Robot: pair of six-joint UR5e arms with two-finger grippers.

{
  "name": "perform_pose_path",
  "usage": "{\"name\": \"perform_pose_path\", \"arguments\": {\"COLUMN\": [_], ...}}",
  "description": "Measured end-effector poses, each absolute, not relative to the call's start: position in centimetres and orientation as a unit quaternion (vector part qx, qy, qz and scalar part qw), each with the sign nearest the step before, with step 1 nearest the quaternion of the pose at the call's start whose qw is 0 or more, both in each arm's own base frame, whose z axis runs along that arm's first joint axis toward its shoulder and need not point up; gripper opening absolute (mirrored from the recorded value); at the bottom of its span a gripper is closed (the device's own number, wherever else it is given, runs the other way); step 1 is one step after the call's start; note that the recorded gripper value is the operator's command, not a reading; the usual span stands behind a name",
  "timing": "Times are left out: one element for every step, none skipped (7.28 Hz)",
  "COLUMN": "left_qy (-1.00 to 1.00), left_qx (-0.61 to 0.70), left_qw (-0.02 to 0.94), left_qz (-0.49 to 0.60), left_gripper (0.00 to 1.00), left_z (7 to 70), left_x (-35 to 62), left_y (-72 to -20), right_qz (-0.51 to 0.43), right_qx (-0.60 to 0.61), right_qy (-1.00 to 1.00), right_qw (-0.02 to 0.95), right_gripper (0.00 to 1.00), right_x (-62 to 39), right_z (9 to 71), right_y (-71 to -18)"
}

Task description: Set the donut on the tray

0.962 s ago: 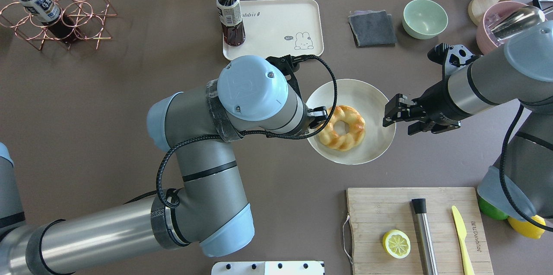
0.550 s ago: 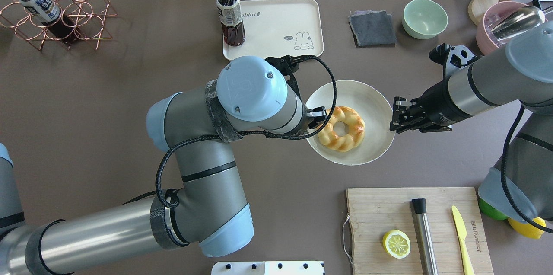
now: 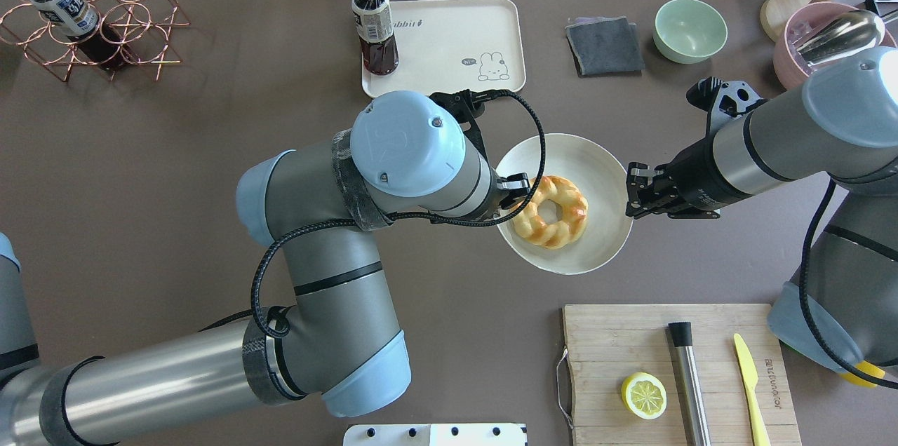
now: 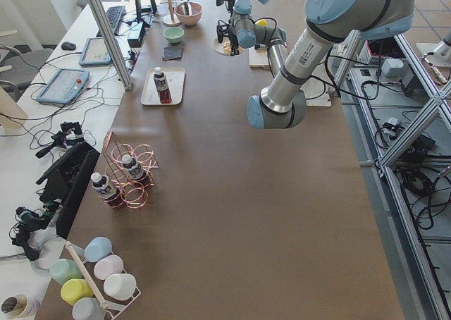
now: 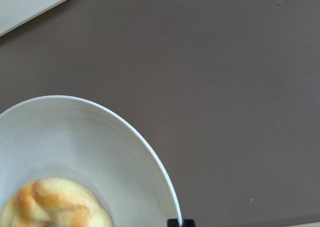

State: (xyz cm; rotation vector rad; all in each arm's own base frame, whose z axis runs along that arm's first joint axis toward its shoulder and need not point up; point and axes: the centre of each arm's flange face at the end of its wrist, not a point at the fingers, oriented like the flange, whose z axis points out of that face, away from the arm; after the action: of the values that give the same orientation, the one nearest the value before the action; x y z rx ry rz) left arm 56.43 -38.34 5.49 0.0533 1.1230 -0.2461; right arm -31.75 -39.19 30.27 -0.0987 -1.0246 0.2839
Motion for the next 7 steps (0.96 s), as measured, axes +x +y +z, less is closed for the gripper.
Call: {"name": "perform_pose_path", "arguments": {"left_qy": [0.532,0.532,0.532,0.533,0.536,0.539,0.539], "left_qx": [0.025,0.025,0.025,0.026,0.028,0.035,0.042], "left_qw": [0.839,0.839,0.839,0.838,0.836,0.836,0.837], "left_qz": [-0.116,-0.116,-0.116,-0.114,-0.110,-0.099,-0.089], "left_gripper": [0.00,0.00,0.11,0.60,0.98,0.98,0.98], "left_z": [5.5,5.5,5.5,5.4,5.3,5.3,5.8], "left_x": [56.4,56.4,56.3,56.2,55.9,55.5,55.0], "left_y": [-38.3,-38.3,-38.3,-38.2,-38.1,-37.9,-37.7], "right_qz": [0.137,0.137,0.137,0.138,0.138,0.138,0.137], "right_qx": [-0.047,-0.047,-0.047,-0.046,-0.046,-0.046,-0.046], "right_qy": [-0.488,-0.488,-0.488,-0.488,-0.488,-0.489,-0.490], "right_qw": [0.861,0.861,0.861,0.861,0.860,0.860,0.860], "right_gripper": [0.00,0.00,0.00,0.00,0.00,0.00,0.00], "right_x": [-31.8,-31.8,-31.8,-31.8,-31.8,-31.7,-31.6], "right_z": [30.2,30.2,30.2,30.2,30.2,30.2,30.1], "right_y": [-39.2,-39.2,-39.2,-39.2,-39.2,-39.2,-39.2]}}
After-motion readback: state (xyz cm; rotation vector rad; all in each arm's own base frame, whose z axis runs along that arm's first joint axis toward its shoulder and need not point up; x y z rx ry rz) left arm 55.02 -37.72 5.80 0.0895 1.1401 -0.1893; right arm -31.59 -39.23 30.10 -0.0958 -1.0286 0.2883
